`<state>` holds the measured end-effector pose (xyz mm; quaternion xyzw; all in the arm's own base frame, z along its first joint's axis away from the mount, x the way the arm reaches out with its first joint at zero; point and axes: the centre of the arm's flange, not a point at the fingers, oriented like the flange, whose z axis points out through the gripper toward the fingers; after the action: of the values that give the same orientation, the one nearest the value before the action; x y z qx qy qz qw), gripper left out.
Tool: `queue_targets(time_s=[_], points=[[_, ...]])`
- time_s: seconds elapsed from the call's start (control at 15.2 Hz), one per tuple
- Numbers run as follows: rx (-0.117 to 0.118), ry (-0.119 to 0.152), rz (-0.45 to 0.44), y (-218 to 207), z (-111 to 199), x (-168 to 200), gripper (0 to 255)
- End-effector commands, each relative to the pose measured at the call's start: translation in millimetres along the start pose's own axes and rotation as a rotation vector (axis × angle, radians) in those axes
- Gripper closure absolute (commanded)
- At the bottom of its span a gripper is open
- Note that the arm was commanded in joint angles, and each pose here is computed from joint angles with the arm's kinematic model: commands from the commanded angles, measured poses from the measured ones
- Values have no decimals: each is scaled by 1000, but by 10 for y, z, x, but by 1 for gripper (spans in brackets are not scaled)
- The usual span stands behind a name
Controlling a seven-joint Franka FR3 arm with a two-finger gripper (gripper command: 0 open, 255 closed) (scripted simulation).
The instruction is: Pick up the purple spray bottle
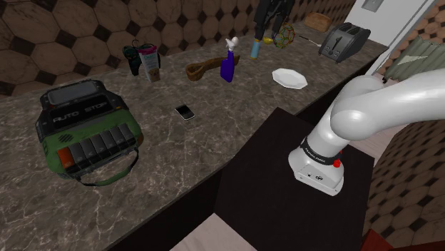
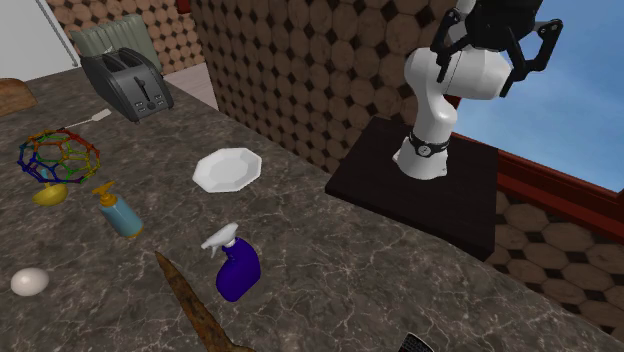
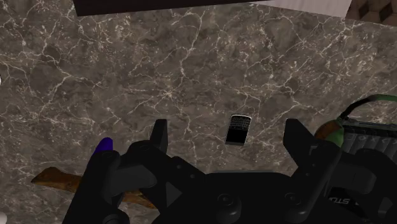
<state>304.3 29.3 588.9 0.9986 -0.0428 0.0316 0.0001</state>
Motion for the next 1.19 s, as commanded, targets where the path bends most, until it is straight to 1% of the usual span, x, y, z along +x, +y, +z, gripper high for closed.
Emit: queue_targets(time_s=[0.0, 1.12], points=[[0, 0, 0, 0, 0, 0, 0], [-3, -12, 10, 1307, 1037, 1514, 0]])
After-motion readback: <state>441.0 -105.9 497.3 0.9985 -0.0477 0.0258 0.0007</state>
